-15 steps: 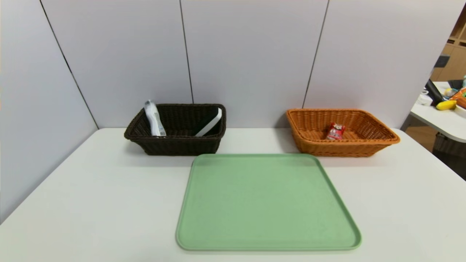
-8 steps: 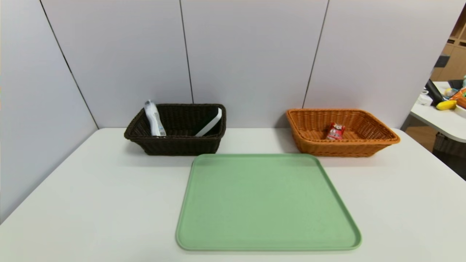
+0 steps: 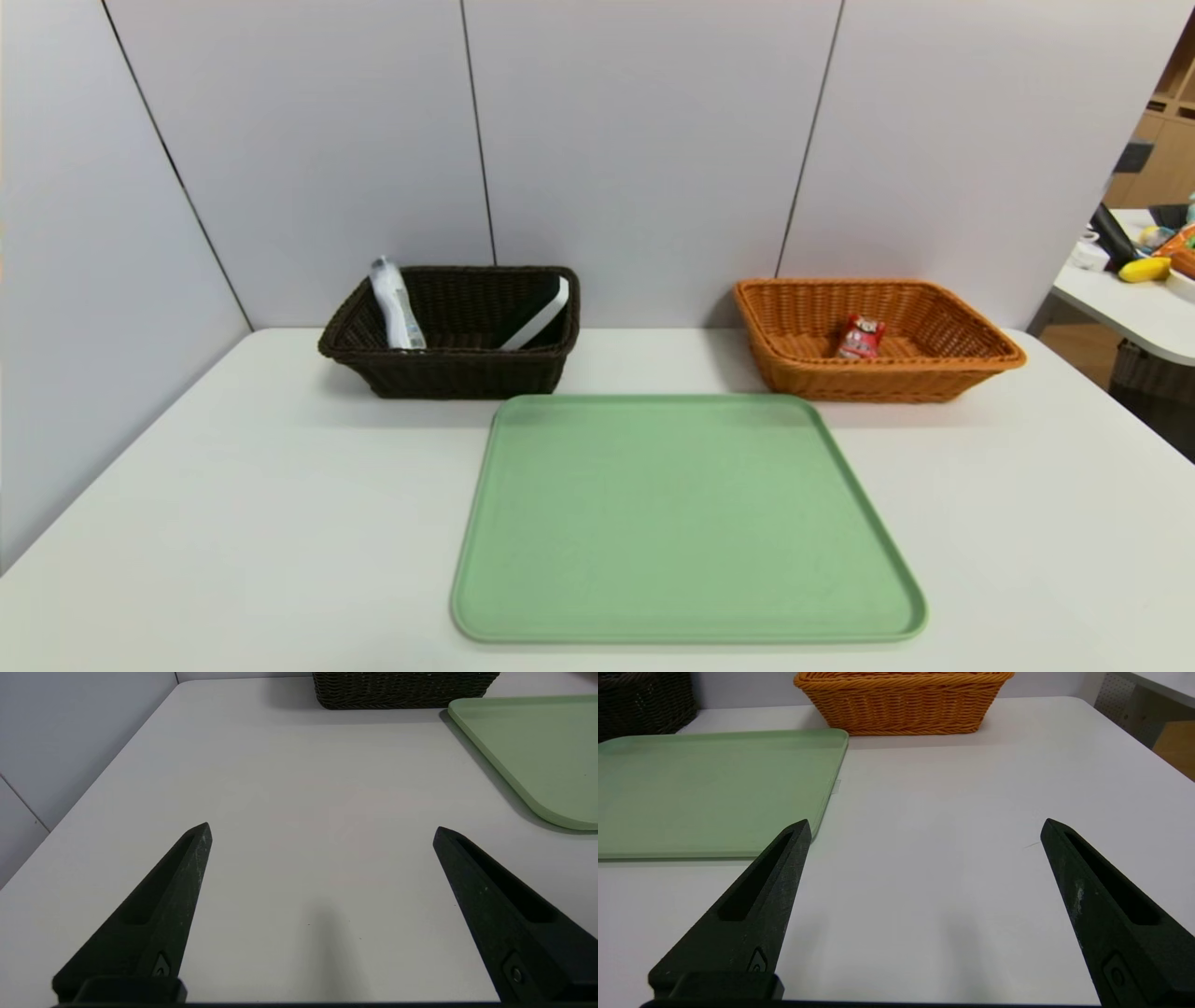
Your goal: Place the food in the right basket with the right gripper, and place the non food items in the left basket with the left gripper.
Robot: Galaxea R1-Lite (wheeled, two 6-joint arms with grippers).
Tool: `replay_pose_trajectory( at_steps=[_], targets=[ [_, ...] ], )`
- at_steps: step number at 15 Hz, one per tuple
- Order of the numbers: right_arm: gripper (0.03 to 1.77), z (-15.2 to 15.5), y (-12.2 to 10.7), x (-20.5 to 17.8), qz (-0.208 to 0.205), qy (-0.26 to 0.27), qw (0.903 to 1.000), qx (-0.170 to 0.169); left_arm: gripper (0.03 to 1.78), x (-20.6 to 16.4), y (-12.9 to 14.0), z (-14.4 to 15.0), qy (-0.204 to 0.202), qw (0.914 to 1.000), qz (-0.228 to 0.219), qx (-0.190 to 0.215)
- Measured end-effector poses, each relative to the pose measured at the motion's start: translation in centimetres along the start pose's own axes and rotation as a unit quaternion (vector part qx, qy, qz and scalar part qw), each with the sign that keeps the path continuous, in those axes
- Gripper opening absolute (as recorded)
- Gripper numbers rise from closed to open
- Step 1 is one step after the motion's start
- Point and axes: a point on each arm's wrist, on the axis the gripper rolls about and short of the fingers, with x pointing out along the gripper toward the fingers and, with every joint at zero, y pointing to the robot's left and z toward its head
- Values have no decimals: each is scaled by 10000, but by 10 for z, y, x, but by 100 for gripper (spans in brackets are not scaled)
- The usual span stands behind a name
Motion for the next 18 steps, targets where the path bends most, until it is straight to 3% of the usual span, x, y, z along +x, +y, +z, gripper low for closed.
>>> replay_pose_trajectory(
  at_steps=[18],
  targets=[
    [170,0,0,0,-5,-1,10000,-4,169,0,0,0,0,10000,1,2]
  ],
)
